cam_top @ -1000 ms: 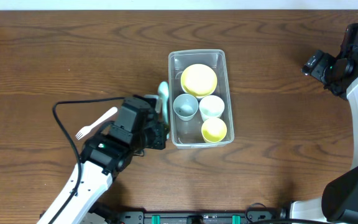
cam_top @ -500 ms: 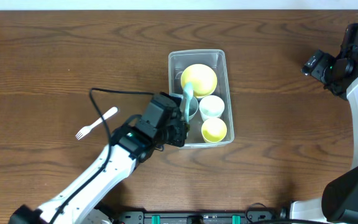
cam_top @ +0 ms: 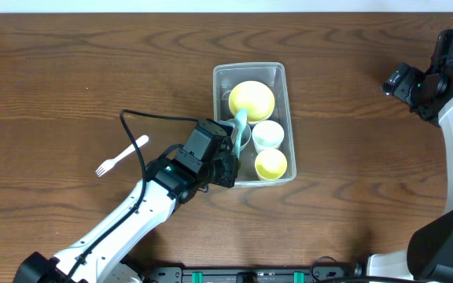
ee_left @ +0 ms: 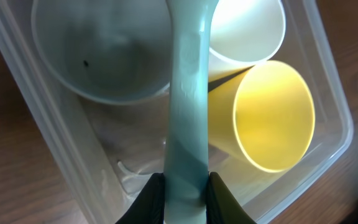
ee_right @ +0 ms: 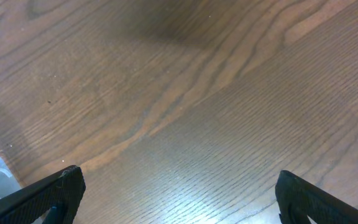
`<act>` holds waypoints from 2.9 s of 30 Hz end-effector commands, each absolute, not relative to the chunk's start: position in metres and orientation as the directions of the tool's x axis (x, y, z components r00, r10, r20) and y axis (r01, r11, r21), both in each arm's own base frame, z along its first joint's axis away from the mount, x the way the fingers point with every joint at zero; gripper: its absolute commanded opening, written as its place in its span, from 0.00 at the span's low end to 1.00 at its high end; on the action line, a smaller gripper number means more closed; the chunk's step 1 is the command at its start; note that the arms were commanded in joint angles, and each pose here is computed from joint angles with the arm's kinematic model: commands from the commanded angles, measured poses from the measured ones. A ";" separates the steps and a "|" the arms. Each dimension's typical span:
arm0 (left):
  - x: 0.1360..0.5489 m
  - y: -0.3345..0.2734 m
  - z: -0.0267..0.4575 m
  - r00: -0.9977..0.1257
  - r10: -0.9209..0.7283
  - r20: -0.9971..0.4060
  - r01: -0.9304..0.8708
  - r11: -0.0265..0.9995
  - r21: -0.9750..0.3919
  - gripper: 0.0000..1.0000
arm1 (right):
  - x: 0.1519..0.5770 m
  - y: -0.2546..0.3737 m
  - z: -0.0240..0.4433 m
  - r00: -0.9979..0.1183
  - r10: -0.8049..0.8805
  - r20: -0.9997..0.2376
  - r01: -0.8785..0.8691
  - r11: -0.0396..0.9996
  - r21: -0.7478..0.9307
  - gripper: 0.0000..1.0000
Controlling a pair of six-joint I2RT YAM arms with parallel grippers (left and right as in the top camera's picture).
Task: Pack container
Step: 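Carry teal spoon with left gripper and lay it between cups, then open left gripper and retract it toward the white fork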
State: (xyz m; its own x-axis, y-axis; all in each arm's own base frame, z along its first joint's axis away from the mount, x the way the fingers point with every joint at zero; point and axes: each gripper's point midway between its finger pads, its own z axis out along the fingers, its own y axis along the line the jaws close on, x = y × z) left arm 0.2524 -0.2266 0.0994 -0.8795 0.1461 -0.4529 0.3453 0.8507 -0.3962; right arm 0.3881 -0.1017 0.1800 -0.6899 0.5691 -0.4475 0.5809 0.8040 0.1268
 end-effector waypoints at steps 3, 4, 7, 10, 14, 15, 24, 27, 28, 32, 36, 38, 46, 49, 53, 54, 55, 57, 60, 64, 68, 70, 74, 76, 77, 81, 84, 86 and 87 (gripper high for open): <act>0.250 -0.230 0.103 -0.863 0.194 -0.466 0.390 0.843 -0.371 0.17 | 0.388 -0.103 0.178 -0.690 0.572 -0.444 0.586 0.801 0.122 0.99; 0.248 -0.231 0.103 -0.861 0.205 -0.465 0.398 0.840 -0.368 0.17 | 0.388 -0.103 0.178 -0.690 0.572 -0.444 0.586 0.801 0.122 0.99; 0.243 -0.234 0.102 -0.853 0.234 -0.467 0.424 0.832 -0.358 0.21 | 0.388 -0.103 0.178 -0.690 0.572 -0.444 0.586 0.801 0.122 0.99; 0.241 -0.236 0.102 -0.843 0.258 -0.472 0.448 0.823 -0.349 0.21 | 0.388 -0.103 0.178 -0.690 0.572 -0.444 0.586 0.801 0.122 0.99; 0.239 -0.236 0.101 -0.839 0.270 -0.472 0.457 0.821 -0.343 0.21 | 0.388 -0.103 0.178 -0.690 0.572 -0.444 0.586 0.801 0.122 0.99; 0.239 -0.235 0.101 -0.838 0.275 -0.471 0.461 0.820 -0.340 0.21 | 0.388 -0.103 0.178 -0.690 0.572 -0.444 0.586 0.801 0.122 0.99; 0.241 -0.230 0.098 -0.834 0.285 -0.472 0.458 0.835 -0.305 0.44 | 0.388 -0.103 0.178 -0.690 0.572 -0.444 0.586 0.801 0.122 0.99; 0.242 -0.228 0.098 -0.833 0.283 -0.476 0.455 0.840 -0.296 0.58 | 0.388 -0.103 0.178 -0.690 0.572 -0.444 0.586 0.801 0.122 0.99; 0.243 -0.228 0.098 -0.832 0.283 -0.477 0.454 0.841 -0.294 0.58 | 0.388 -0.103 0.178 -0.690 0.572 -0.444 0.586 0.801 0.122 0.99; 0.244 -0.228 0.099 -0.829 0.280 -0.483 0.454 0.842 -0.292 0.58 | 0.388 -0.103 0.178 -0.690 0.572 -0.444 0.586 0.801 0.122 0.99; 0.248 -0.229 0.101 -0.822 0.274 -0.499 0.455 0.843 -0.287 0.58 | 0.388 -0.103 0.178 -0.690 0.572 -0.444 0.586 0.801 0.122 0.99; 0.252 -0.227 0.101 -0.816 0.270 -0.511 0.451 0.851 -0.270 0.58 | 0.388 -0.103 0.178 -0.690 0.572 -0.444 0.586 0.801 0.122 0.99; 0.264 -0.233 0.114 -0.744 0.308 -0.593 0.520 0.825 -0.223 0.59 | 0.388 -0.103 0.178 -0.690 0.572 -0.444 0.586 0.801 0.122 0.99; 0.274 -0.225 0.117 -0.727 0.298 -0.618 0.495 0.851 -0.173 0.59 | 0.388 -0.103 0.178 -0.690 0.572 -0.444 0.586 0.801 0.122 0.99; 0.286 -0.207 0.132 -0.733 0.213 -0.646 0.407 0.898 -0.166 0.59 | 0.388 -0.103 0.178 -0.690 0.572 -0.444 0.586 0.801 0.122 0.99; 0.289 -0.201 0.138 -0.736 0.183 -0.652 0.381 0.908 -0.175 0.59 | 0.388 -0.103 0.178 -0.690 0.572 -0.444 0.586 0.801 0.122 0.99; 0.292 -0.194 0.146 -0.735 0.151 -0.661 0.354 0.917 -0.183 0.59 | 0.388 -0.103 0.178 -0.690 0.572 -0.444 0.586 0.801 0.122 0.99; 0.301 -0.173 0.164 -0.718 0.090 -0.690 0.299 0.936 -0.189 0.60 | 0.388 -0.103 0.178 -0.690 0.572 -0.444 0.586 0.801 0.122 0.99; 0.315 -0.141 0.182 -0.685 0.009 -0.728 0.206 0.961 -0.182 0.60 | 0.388 -0.103 0.178 -0.690 0.572 -0.444 0.586 0.801 0.122 0.99; 0.334 -0.079 0.187 -0.651 -0.099 -0.752 0.001 0.991 -0.132 0.60 | 0.388 -0.103 0.178 -0.690 0.572 -0.444 0.586 0.801 0.122 0.99; 0.342 -0.026 0.165 -0.675 -0.205 -0.709 -0.196 0.976 -0.095 0.68 | 0.388 -0.103 0.178 -0.690 0.572 -0.444 0.586 0.801 0.122 0.99; 0.339 -0.006 0.148 -0.699 -0.272 -0.662 -0.283 0.955 -0.094 0.76 | 0.388 -0.103 0.178 -0.690 0.572 -0.444 0.586 0.801 0.122 0.99; 0.324 0.023 0.117 -0.752 -0.346 -0.561 -0.387 0.921 -0.049 0.86 | 0.388 -0.103 0.178 -0.690 0.572 -0.444 0.586 0.801 0.122 0.99; 0.316 0.031 0.107 -0.774 -0.363 -0.520 -0.410 0.912 -0.026 0.88 | 0.388 -0.103 0.178 -0.690 0.572 -0.444 0.586 0.801 0.122 0.99; 0.313 0.035 0.103 -0.781 -0.370 -0.503 -0.422 0.906 -0.012 0.89 | 0.388 -0.103 0.178 -0.690 0.572 -0.444 0.586 0.801 0.122 0.99; 0.303 0.056 0.091 -0.807 -0.360 -0.468 -0.446 0.891 0.086 0.93 | 0.388 -0.103 0.178 -0.690 0.572 -0.444 0.586 0.801 0.122 0.99; 0.303 0.065 0.081 -0.839 -0.318 -0.441 -0.414 0.900 0.138 0.99 | 0.388 -0.103 0.178 -0.690 0.572 -0.444 0.586 0.801 0.122 0.99; 0.305 0.068 0.073 -0.861 -0.286 -0.421 -0.382 0.910 0.163 0.98 | 0.388 -0.103 0.178 -0.690 0.572 -0.444 0.586 0.801 0.122 0.99; 0.306 0.069 0.070 -0.866 -0.280 -0.415 -0.375 0.911 0.168 0.98 | 0.388 -0.103 0.178 -0.690 0.572 -0.444 0.586 0.801 0.122 0.99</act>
State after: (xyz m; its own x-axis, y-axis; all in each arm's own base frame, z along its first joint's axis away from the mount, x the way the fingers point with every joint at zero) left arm 0.3032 0.0594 0.0746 -0.8377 -0.3372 -0.4295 -0.4165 0.9033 0.1032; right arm 0.3881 -0.1017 0.1800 -0.6899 0.5691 -0.4475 0.5809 0.8040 0.1268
